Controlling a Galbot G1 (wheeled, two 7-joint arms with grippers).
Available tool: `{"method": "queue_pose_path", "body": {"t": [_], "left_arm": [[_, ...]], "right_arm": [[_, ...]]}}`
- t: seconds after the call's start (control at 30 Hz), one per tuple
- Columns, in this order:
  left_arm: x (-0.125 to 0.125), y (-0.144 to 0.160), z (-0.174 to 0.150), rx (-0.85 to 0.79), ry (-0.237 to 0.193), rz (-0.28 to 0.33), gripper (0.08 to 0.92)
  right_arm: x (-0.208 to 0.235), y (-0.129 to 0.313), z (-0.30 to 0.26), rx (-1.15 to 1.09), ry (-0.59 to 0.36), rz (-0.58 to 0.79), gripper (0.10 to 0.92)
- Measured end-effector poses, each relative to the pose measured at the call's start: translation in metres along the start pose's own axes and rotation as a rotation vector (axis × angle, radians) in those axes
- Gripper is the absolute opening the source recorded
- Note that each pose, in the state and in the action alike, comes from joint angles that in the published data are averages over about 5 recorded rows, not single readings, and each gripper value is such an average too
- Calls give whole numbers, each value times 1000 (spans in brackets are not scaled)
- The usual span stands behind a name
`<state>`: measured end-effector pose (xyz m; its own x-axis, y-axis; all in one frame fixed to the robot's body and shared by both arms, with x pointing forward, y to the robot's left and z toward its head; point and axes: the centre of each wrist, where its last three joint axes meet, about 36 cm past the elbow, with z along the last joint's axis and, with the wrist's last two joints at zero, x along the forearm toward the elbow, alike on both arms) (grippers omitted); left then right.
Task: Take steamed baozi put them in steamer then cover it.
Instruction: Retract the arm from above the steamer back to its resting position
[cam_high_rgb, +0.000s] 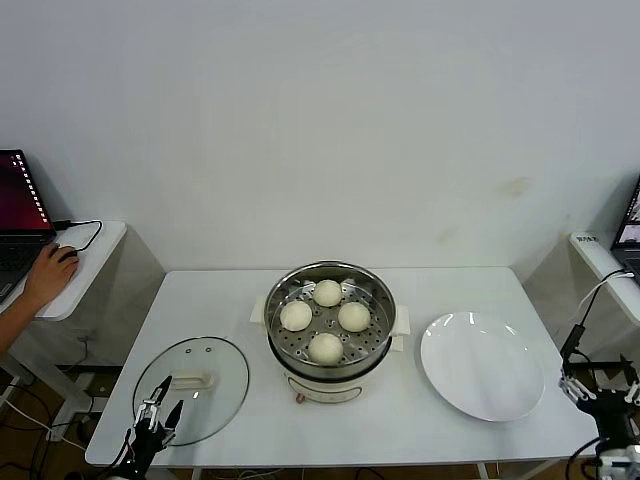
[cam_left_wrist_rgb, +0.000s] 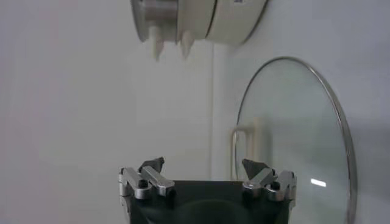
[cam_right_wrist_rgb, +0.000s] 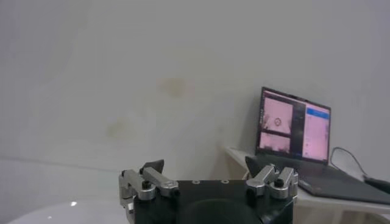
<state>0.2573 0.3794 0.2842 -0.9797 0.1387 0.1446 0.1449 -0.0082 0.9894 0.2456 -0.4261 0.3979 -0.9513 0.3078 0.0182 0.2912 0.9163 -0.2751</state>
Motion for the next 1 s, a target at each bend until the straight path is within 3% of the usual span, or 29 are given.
{"method": "queue_pose_path", "body": {"t": [0.43,1.0], "left_arm": [[-45,-5,9,-33,-9,7,823],[-89,-1,23,-36,20,-9,823]], "right_arm": [[14,-3,8,28,32,22,823],[18,-3,15,44,53,21,823]]}}
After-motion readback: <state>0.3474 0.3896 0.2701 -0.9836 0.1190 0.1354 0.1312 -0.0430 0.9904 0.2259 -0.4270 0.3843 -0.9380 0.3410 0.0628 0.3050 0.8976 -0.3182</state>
